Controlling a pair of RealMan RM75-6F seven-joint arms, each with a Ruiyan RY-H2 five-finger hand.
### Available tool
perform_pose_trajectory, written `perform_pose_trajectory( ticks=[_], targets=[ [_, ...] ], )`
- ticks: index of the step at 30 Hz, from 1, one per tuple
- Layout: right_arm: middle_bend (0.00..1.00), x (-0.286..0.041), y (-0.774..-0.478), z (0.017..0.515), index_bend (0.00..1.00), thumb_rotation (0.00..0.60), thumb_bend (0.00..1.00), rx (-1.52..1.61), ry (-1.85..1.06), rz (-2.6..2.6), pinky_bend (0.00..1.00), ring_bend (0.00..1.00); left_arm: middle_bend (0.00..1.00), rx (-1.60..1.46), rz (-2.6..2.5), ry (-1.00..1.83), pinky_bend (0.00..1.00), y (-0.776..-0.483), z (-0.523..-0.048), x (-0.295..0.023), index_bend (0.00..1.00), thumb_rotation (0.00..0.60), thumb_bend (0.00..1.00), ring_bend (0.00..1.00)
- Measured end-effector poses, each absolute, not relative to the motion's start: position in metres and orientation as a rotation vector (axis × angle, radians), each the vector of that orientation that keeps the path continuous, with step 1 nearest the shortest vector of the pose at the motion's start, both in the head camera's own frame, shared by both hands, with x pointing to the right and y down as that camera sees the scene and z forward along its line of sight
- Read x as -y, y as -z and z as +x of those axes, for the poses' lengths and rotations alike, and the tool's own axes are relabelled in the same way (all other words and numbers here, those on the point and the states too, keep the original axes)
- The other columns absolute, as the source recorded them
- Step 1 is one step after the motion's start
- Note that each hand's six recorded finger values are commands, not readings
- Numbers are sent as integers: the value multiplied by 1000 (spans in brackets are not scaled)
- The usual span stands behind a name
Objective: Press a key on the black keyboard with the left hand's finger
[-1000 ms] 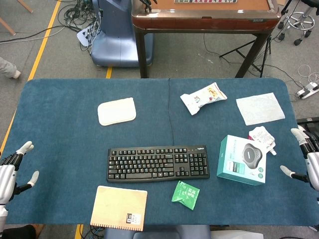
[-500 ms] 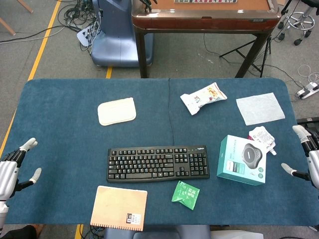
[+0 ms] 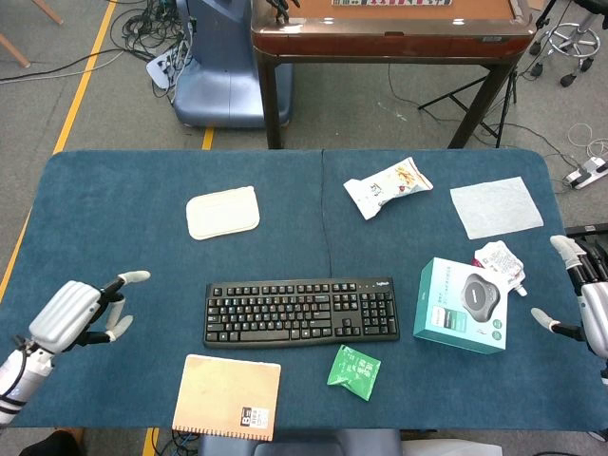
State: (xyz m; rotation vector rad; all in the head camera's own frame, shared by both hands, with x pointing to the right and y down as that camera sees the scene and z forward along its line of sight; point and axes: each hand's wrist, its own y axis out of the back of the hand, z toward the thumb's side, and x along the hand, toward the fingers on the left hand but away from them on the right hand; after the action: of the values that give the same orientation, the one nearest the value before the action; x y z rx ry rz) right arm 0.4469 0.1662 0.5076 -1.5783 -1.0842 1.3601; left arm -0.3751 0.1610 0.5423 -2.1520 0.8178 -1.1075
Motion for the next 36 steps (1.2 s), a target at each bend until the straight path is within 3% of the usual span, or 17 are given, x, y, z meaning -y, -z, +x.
perform_pose_trajectory(
  ticks=[5,9,14,21,36],
  targets=[
    [129,-164,-510,443,53,600,106,1074,-1361,-1586,68,84,992,-628,-2248,1059,1000,-551,-340,-150,271,600,679,1000],
    [129,-163,-512,441,53,600,105,1069,-1360,-1593,68,84,1000,-500,-2295,1041,1000,-559,-315,-146,279,600,763,1000],
    [129,-163,-512,441,53,600,105,1067,-1366,-1591,68,83,1000,-348,-2325,1041,1000,-574,-285,-146,256,600,775,1000],
    [129,-164,-515,442,53,600,106,1060,-1381,-1596,68,83,1000,-199,-2341,1079,1000,-595,-256,-151,149,600,776,1000],
    [129,-163,-523,439,53,600,106,1048,-1384,-1618,68,83,1000,-28,-2305,1130,1000,-637,-212,-154,140,600,775,1000]
  ],
)
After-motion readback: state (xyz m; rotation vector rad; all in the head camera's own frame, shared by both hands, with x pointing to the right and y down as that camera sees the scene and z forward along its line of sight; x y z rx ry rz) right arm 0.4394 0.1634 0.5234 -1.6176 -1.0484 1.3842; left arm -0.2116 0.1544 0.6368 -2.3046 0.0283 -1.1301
